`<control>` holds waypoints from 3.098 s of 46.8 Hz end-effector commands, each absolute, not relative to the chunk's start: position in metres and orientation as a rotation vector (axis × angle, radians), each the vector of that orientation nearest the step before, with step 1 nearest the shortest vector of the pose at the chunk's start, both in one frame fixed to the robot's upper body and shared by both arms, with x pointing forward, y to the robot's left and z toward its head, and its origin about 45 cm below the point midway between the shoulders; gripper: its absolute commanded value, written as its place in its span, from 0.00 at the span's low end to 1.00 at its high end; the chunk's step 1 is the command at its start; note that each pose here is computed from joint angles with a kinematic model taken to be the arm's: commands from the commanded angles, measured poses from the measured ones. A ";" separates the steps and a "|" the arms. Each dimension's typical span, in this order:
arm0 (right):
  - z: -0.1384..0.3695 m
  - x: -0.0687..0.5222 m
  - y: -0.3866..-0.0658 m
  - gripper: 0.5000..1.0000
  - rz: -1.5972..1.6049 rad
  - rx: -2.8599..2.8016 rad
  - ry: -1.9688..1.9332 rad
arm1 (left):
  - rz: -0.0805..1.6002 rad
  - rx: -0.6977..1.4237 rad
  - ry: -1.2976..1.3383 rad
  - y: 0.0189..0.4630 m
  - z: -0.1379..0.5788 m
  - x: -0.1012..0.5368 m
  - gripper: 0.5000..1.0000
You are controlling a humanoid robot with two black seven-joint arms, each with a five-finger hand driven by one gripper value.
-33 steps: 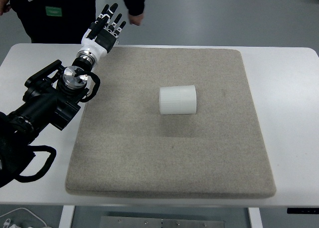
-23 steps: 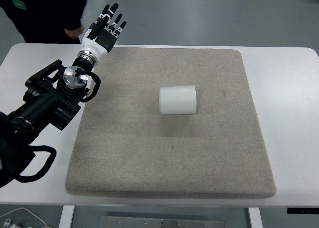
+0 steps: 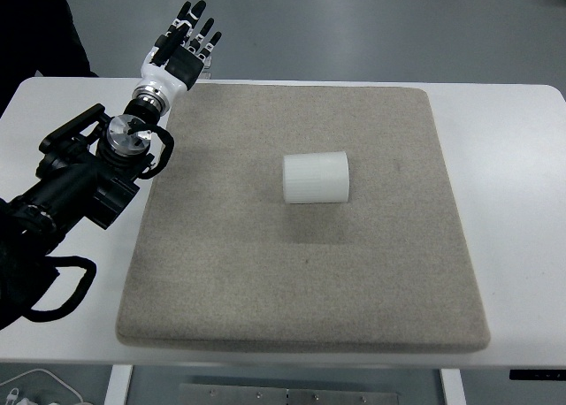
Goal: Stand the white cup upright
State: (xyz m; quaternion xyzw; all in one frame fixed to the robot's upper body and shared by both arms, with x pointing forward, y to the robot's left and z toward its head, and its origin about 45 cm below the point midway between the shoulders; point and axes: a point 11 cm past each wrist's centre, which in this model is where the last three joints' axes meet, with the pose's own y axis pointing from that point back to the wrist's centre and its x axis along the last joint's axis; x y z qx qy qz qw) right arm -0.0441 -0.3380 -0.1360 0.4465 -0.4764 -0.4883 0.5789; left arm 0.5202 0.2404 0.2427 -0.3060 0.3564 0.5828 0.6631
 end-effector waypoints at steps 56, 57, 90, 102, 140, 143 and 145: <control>-0.136 -0.044 -0.338 0.86 -1.142 1.044 -1.114 | 0.846 0.213 -0.094 0.139 0.321 0.512 0.95; -0.136 -0.044 -0.338 0.86 -1.142 1.044 -1.114 | 0.837 0.230 -0.110 0.138 0.322 0.510 0.95; -0.136 -0.044 -0.338 0.86 -1.142 1.044 -1.114 | 0.583 0.708 -0.348 0.102 0.328 0.462 0.90; -0.136 -0.044 -0.338 0.86 -1.142 1.044 -1.114 | 0.529 0.771 -0.394 0.096 0.326 0.453 0.90; -0.136 -0.044 -0.338 0.86 -1.142 1.044 -1.114 | 0.443 0.915 -0.541 0.073 0.283 0.443 0.89; -0.136 -0.044 -0.338 0.86 -1.142 1.044 -1.114 | 0.443 0.920 -0.549 0.074 0.282 0.443 0.89; -0.136 -0.044 -0.338 0.86 -1.142 1.044 -1.114 | 0.447 0.926 -0.547 0.076 0.280 0.444 0.89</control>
